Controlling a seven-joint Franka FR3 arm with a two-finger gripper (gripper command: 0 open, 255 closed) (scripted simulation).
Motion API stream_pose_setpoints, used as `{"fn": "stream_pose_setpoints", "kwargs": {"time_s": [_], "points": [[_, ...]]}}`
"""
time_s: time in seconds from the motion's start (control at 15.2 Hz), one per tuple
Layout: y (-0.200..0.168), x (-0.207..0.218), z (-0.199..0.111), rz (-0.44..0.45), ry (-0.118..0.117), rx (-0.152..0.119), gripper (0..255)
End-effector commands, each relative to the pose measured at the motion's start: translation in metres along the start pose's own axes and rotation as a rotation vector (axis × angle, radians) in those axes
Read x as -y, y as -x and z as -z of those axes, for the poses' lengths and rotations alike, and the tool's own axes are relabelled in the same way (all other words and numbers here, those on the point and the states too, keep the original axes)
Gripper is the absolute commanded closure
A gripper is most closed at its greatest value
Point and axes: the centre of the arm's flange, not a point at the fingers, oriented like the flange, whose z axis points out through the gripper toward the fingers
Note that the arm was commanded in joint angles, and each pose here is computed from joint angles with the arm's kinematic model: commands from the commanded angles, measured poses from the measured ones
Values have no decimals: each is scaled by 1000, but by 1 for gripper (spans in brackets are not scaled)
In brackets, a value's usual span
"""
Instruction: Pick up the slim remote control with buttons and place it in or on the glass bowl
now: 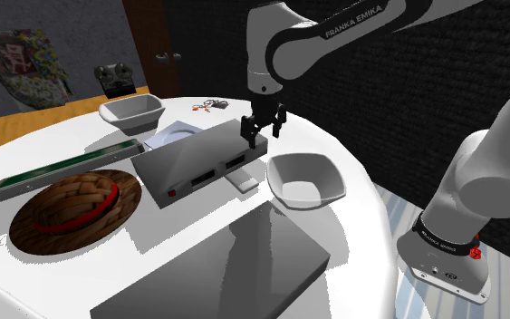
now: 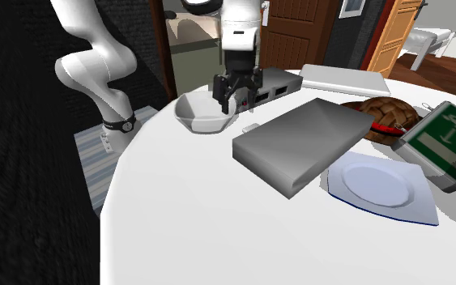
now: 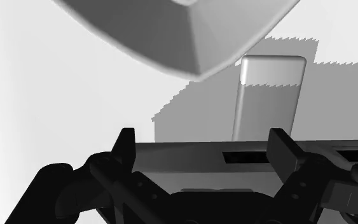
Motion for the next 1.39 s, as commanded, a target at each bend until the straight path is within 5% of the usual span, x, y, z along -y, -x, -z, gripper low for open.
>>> {"fn": "stream_pose_setpoints", "kwargs": {"time_s": [0.0,0.46,0.99,1.32], "points": [[-10,19,-17,-3,-2,5,0],[-51,81,-74,-13,-5,22,0],[-51,82,-114,-13,-5,23,0],[-51,82,-114,-13,-5,23,0]]}}
